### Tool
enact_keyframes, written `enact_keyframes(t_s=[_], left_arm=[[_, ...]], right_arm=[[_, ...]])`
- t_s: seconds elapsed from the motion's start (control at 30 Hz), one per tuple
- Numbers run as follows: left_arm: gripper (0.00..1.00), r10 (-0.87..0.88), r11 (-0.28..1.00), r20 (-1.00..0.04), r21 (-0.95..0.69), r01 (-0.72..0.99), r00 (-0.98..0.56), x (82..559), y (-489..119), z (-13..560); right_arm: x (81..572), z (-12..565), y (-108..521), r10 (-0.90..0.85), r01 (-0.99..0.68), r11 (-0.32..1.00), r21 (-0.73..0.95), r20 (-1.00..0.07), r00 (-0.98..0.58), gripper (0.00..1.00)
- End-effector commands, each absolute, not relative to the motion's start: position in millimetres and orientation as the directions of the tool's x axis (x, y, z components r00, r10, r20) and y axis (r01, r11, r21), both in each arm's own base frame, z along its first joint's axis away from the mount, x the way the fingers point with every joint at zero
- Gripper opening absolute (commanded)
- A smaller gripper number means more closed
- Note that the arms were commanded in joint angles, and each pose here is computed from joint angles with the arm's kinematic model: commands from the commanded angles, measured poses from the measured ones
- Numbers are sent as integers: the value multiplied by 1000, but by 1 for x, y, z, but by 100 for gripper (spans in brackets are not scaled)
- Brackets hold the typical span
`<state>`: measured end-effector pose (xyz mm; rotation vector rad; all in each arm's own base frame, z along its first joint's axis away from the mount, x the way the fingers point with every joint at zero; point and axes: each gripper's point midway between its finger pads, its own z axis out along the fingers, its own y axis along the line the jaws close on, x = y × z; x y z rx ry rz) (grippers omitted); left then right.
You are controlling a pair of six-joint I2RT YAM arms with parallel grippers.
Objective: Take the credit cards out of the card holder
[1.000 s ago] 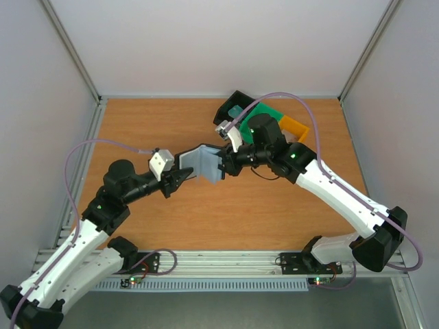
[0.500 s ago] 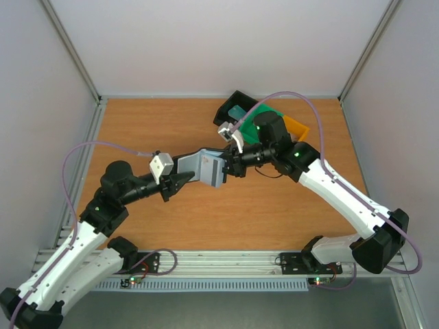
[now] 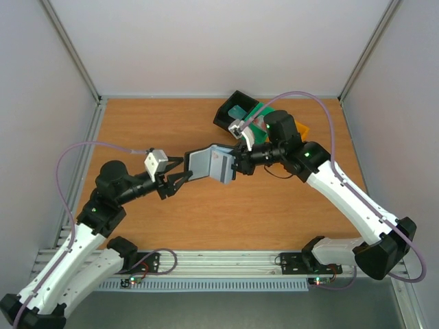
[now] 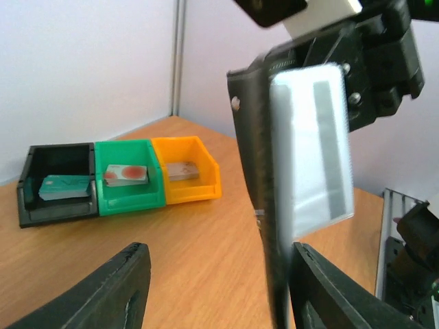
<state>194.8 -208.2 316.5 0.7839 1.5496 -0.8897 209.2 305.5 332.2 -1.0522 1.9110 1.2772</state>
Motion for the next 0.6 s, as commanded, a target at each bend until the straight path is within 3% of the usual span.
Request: enact_keyframes(t_s=[0.0,0.3,0.57], left_arm=[[56,-49,532,-994,-105,840,-93,198,-197,341],[55,-76,420,-988,-152,894,-133,183,-209,336],[84,-99,556,-968,-246,794,-231,218,-201,309]], right_arm=[[241,323,284,-229,-754,441,487,-751,-619,1],[276,301,263,-127,-557,680,477,-671,-730,1],[250,305,299,-233,-674,578,460,-699,-676,1]])
